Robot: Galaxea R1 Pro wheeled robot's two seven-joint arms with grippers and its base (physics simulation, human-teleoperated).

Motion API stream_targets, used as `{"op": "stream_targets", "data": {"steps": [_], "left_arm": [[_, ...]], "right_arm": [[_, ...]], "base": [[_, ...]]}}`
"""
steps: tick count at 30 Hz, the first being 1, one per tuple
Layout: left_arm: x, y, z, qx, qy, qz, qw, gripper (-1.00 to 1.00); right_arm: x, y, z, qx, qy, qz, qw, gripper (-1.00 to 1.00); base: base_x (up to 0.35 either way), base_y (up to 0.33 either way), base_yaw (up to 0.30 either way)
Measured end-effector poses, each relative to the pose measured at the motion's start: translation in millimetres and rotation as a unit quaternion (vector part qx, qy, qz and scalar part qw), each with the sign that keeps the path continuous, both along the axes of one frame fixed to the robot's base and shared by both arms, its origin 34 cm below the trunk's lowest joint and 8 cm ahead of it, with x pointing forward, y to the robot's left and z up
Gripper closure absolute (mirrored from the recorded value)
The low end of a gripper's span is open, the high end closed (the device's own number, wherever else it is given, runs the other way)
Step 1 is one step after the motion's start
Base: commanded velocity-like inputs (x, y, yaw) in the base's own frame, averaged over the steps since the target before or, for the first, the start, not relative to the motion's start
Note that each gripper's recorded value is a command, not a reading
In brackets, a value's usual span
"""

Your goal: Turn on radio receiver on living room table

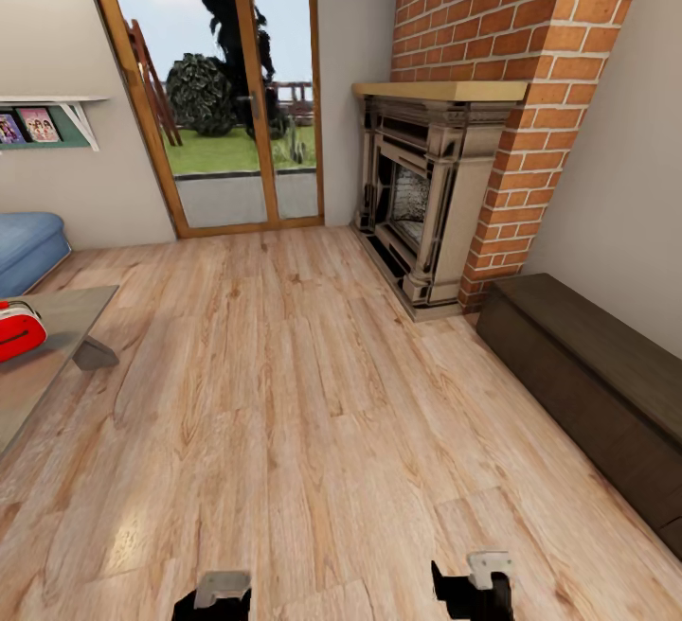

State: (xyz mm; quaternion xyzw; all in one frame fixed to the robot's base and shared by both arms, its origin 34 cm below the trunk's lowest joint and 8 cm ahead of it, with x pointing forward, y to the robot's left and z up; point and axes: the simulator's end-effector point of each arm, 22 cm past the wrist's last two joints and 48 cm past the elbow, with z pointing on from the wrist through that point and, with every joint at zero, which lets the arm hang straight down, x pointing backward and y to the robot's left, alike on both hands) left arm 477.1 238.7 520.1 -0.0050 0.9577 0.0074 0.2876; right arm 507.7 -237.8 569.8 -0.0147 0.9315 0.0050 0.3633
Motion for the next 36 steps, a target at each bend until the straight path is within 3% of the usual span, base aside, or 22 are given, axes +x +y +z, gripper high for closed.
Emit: {"op": "stream_targets", "data": {"steps": [1, 2, 7, 14, 26, 36], "left_arm": [[28, 0, 22, -0.001, -0.036, 0.001, 0.9993, -1.00], [42, 0, 35, -0.002, -0.052, 0.002, 0.9986, -1.00], [76, -6, 73, -0.008, -0.070, 0.000, 0.9975, -1.00], [82, -13, 81, -0.014, -0.075, -0.003, 0.9970, -1.00], [87, -18, 86, -0.017, -0.093, -0.003, 0.9956, -1.00], [86, -25, 85, -0.023, -0.091, -0.002, 0.9955, -1.00]], "right_arm": [[41, 0, 47, -0.003, -0.047, 0.002, 0.9989, -1.00], [58, 0, 71, -0.005, -0.069, 0.004, 0.9976, -1.00], [103, 0, 160, -0.010, -0.148, 0.007, 0.9890, -1.00], [110, 1, 176, -0.009, -0.168, 0.010, 0.9856, -1.00], [111, 1, 179, -0.009, -0.173, 0.009, 0.9848, -1.00], [111, 2, 179, -0.008, -0.173, 0.008, 0.9849, -1.00]], "base": [[0.000, 0.000, 0.000], [0.000, 0.000, 0.000], [0.000, 0.000, 0.000], [0.000, 0.000, 0.000], [0.000, 0.000, 0.007], [0.000, 0.000, 0.259]]}}
